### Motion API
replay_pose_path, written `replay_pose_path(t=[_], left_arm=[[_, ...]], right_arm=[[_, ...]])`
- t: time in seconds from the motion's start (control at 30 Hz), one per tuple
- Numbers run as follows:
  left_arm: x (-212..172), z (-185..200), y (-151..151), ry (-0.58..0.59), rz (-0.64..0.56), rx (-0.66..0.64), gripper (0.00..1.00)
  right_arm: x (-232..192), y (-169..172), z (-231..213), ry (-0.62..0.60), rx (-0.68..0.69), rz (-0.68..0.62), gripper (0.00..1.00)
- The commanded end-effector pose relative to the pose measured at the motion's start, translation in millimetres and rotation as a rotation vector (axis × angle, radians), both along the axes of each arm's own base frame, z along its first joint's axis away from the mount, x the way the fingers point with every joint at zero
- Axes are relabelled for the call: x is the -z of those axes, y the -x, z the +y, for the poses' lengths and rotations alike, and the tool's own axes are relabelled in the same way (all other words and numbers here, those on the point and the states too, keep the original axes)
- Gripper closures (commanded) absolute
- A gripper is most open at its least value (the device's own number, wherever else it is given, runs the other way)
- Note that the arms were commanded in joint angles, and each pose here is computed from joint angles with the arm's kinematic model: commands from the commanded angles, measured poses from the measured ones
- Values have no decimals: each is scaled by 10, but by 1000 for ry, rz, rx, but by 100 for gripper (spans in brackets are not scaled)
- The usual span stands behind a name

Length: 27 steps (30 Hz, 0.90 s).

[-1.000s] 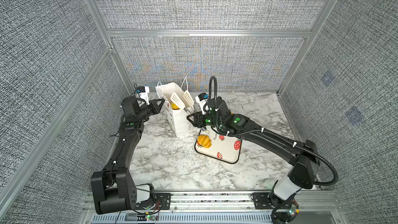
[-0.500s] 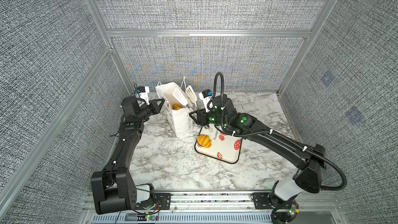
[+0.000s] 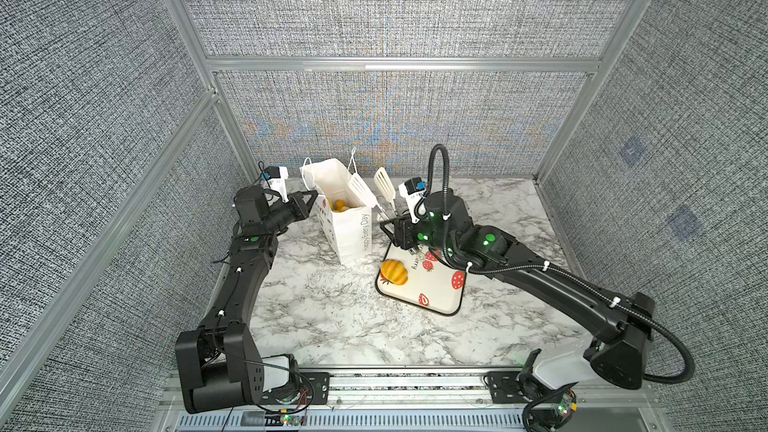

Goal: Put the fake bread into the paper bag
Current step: 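Withdraw the open tongs from the bag and move over the tray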

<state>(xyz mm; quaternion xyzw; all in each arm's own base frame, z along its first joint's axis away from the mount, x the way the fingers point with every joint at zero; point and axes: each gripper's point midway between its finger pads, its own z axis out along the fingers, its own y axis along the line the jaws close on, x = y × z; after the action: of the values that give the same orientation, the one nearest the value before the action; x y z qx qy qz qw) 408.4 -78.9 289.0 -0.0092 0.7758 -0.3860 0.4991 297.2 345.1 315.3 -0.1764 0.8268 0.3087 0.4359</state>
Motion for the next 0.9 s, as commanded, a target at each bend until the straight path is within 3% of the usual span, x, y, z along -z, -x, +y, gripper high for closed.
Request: replay_pose_path(t=[0.0,0.87], left_arm=[[-52,-12,10,0,-24,11,99],[-37,-11,2,1,-20,11,99]], right_arm=[[-23,-13,-95,-2,39,-19,45],[942,339,-615,123,119,189,41]])
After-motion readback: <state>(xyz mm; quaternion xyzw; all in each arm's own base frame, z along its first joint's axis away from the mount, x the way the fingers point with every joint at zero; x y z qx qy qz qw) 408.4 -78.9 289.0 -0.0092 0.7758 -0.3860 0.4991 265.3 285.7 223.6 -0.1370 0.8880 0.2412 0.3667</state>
